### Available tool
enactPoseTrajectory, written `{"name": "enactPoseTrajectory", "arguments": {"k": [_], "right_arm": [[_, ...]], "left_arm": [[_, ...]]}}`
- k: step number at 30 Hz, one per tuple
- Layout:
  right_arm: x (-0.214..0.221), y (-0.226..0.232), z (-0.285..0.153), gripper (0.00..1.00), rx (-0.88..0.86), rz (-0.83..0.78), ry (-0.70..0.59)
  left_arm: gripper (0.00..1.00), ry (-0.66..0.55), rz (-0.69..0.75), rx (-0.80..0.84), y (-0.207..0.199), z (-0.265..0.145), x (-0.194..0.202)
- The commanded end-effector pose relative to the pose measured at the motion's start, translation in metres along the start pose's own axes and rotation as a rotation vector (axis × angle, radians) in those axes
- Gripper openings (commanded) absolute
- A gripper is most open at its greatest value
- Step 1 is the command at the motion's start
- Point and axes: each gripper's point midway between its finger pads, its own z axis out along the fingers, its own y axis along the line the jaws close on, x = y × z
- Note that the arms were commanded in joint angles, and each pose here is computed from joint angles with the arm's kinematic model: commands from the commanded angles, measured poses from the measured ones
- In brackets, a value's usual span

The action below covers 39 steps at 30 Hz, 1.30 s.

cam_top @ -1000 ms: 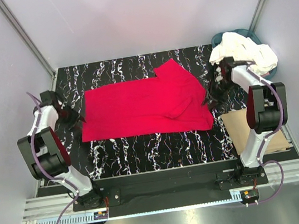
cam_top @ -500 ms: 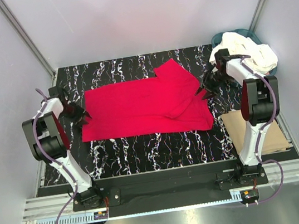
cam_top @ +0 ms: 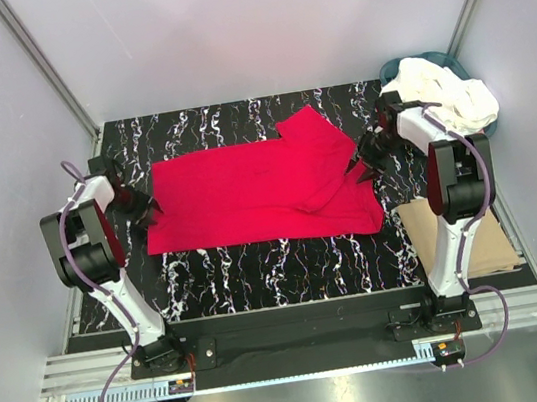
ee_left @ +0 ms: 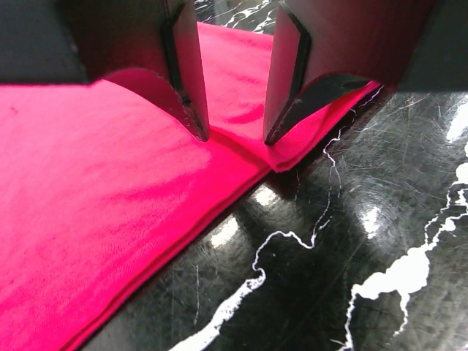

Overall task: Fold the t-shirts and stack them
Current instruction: Fold the tshirt

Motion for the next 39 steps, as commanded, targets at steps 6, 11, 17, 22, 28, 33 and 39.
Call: {"name": "enactPoseTrajectory", "arguments": {"k": [6, 11, 17, 22, 28, 33, 39], "right_arm": [[-0.019, 0.015, 0.008, 0.5, 0.023, 0.022, -0.067], [-0.029, 0.027, 0.009, 0.53, 0.004, 0.011, -0.092], [-0.037, 0.028, 0.02, 0.53, 0.008, 0.025, -0.088], [-0.037, 0.02, 0.03, 0.52, 0.031, 0.004, -0.078], [-0.044, 0.012, 0.038, 0.47, 0.056, -0.047, -0.089], [-0.045, 0.012, 0.04, 0.45, 0.054, -0.069, -0.087], [-0.042, 0.014, 0.045, 0.41, 0.037, -0.068, -0.069]], "left_arm": [[0.35, -0.016, -0.041, -0.038, 0.005, 0.012, -0.005], [0.2, -0.015, -0.029, -0.037, 0.005, 0.013, -0.006], [0.0, -0.013, -0.006, -0.03, 0.003, 0.012, -0.004], [0.0, -0.018, 0.011, -0.013, -0.001, 0.006, -0.003], [0.0, -0.039, 0.038, 0.002, -0.006, -0.004, -0.002], [0.0, -0.048, 0.046, 0.007, -0.007, -0.008, -0.002], [0.0, -0.064, 0.048, 0.004, -0.006, -0.012, -0.003]]}}
